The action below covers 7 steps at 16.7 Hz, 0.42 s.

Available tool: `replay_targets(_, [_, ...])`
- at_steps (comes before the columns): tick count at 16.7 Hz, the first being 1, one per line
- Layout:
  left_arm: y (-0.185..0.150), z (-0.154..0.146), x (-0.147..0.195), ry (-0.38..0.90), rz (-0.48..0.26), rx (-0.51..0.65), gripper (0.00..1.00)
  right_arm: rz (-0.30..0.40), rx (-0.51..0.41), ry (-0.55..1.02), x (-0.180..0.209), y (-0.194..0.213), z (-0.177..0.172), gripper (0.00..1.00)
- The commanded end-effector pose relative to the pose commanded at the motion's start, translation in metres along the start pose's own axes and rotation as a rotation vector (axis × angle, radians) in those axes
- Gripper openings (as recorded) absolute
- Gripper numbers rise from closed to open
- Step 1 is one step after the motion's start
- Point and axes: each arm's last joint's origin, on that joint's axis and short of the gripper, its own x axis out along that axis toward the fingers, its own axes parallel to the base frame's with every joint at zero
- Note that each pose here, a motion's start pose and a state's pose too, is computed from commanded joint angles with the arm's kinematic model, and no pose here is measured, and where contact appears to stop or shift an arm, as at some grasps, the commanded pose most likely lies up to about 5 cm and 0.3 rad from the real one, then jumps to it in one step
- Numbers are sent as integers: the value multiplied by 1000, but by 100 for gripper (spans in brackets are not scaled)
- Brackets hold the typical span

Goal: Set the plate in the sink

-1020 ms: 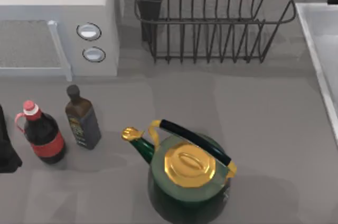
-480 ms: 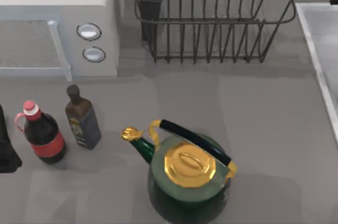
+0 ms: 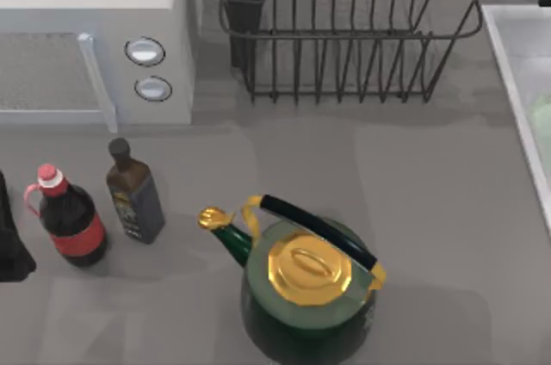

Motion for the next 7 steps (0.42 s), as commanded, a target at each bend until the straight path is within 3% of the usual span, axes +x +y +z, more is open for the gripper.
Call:
replay_targets(2, [0,0,0,0,0,0,100,0,0,0,0,0,0,100])
replay_targets(7, [0,0,0,0,0,0,100,0,0,0,0,0,0,100])
